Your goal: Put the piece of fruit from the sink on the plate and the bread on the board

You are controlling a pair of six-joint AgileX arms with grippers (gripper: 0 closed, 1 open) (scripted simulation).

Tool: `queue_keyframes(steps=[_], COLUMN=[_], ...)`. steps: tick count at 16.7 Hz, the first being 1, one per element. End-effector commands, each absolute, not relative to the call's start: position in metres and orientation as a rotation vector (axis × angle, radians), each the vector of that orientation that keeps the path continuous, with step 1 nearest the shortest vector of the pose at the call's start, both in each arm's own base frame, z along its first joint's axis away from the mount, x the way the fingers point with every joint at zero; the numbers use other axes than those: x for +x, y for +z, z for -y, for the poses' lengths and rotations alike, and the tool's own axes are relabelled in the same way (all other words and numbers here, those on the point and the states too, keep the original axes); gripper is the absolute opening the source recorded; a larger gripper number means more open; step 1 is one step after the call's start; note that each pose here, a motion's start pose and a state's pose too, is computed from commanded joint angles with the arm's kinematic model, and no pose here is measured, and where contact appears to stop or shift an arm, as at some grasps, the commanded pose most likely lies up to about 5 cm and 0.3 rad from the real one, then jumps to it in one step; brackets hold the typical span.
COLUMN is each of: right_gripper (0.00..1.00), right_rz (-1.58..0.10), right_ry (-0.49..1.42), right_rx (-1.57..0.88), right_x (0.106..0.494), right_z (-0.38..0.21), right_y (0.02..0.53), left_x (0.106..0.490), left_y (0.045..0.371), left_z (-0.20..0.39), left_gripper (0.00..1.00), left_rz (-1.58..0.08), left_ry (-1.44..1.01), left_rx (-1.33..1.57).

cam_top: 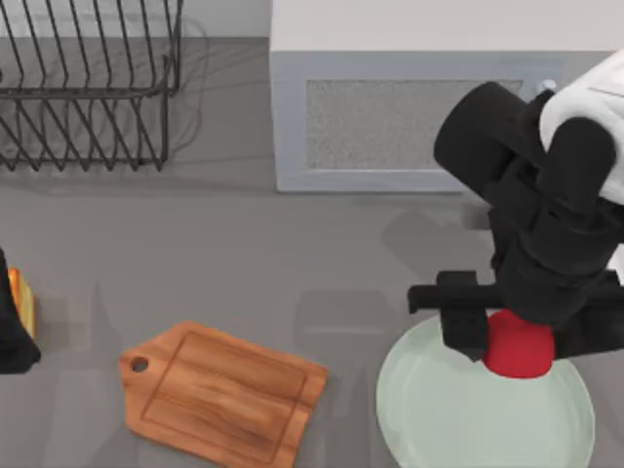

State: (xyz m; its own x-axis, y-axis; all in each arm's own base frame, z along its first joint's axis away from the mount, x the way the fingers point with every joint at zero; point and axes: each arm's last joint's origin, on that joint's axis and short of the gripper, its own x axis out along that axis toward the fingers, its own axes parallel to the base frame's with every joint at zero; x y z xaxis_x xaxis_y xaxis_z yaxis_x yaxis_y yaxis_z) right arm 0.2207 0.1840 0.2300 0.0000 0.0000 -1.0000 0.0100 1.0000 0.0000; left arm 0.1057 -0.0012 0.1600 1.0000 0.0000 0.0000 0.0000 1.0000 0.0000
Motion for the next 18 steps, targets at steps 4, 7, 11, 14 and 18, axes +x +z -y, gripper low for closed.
queue_keyframes(steps=[4,7,11,14,18], right_gripper=[0.83,1.00,1.00,1.00,1.00], right_rz=[-1.571,-1.571,-1.571,-1.571,-1.549], right_ry=[-0.008,-0.008,-0.008,-0.008,0.005], right_rx=[0.008,0.008,0.008,0.008,0.022], right_x=[0.2207,0.2207,0.2207,0.2207,0.2202], right_z=[-0.1840,-0.1840,-0.1840,-0.1840,-0.1776], right_y=[0.2300,0.2300,0.2300,0.2300,0.2311], left_x=[0.1057,0.1057,0.1057,0.1057,0.1057], left_y=[0.1600,0.1600,0.1600,0.1600,0.1600], left_z=[0.0012,0.0012,0.0012,0.0012,0.0012], left_gripper=[1.00,1.00,1.00,1.00,1.00], left_rz=[0.000,0.000,0.000,0.000,0.000], left_ry=[0.000,0.000,0.000,0.000,0.000], left_rx=[0.000,0.000,0.000,0.000,0.000])
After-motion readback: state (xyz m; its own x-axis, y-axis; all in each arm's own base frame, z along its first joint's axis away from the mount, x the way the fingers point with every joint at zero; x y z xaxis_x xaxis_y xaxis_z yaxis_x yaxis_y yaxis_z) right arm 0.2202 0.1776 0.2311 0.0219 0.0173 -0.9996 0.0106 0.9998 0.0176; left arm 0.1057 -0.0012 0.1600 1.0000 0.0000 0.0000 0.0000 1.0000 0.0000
